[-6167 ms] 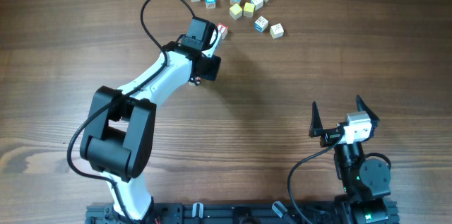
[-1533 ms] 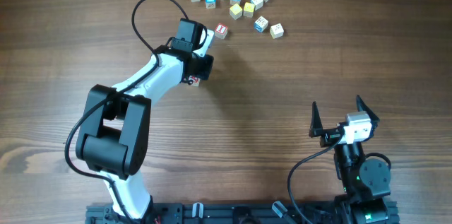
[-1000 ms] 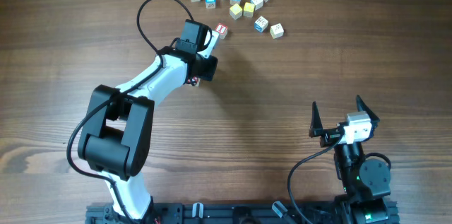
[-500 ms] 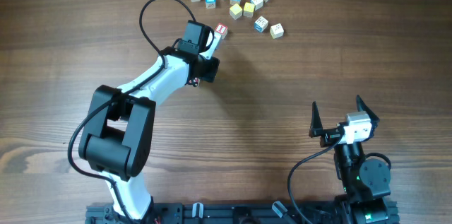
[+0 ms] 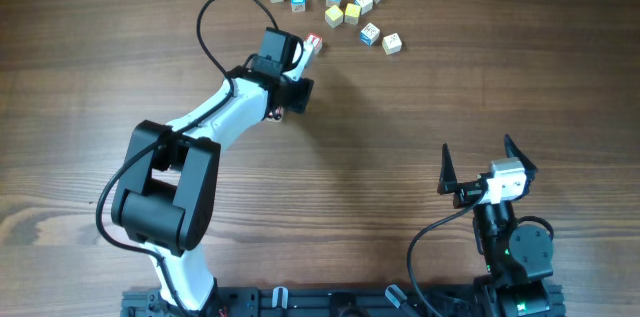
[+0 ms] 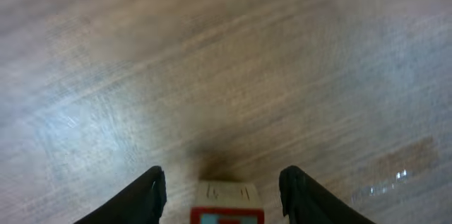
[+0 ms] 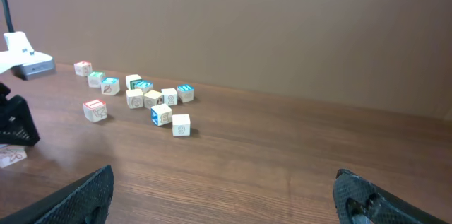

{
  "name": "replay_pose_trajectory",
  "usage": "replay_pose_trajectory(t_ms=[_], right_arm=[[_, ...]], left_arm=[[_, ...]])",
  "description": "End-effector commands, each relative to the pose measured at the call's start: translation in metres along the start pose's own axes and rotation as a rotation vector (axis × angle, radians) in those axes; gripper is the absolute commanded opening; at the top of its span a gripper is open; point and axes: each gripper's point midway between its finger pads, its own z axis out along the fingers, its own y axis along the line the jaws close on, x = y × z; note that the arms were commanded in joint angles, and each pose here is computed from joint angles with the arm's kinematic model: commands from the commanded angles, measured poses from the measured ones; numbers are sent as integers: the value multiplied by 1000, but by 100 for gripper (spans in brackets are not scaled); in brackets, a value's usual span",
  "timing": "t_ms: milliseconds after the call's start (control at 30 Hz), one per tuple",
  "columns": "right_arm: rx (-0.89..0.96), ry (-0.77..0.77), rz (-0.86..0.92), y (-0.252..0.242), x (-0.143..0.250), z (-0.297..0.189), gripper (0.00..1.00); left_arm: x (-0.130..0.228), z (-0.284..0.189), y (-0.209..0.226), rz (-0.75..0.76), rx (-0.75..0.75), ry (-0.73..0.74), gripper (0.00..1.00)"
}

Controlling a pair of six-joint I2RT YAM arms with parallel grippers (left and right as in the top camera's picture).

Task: Form a circle

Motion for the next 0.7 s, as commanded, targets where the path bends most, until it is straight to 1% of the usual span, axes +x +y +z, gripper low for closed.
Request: replay_pose_trajectory(t_ms=[0,67,133,267,367,433,500,533,600,633,667], right_arm=[[-2,-10,5,0,-2,0,100],[-2,-10,5,0,-2,0,100],[-2,-10,5,0,-2,0,100],[-2,-10,5,0,-2,0,100],[-2,-10,5,0,-2,0,100],[-2,-10,5,0,-2,0,100],[-2,-10,5,0,-2,0,100],[-2,-10,5,0,-2,0,100],[-2,-10,5,0,-2,0,100],[-2,-10,5,0,-2,0,100],[-2,-10,5,0,-2,0,100]], left_arm=[[-8,-9,2,4,-19,-30,47],[-6,-9,1,5,-17,-24,45],[-3,-9,-3,14,-13,-12,40],[-1,-8,-9,25,-7,-4,38],[1,-8,-8,24,-15,4,39],[0,-8,-8,24,-15,2,47],[-1,-8,-8,24,-15,-2,48],[-2,-8,-8,24,-15,-4,47],[-1,-8,-8,24,-15,-4,38],[-1,-8,-8,24,-15,-4,35],[-1,-8,-8,24,-16,-4,35]])
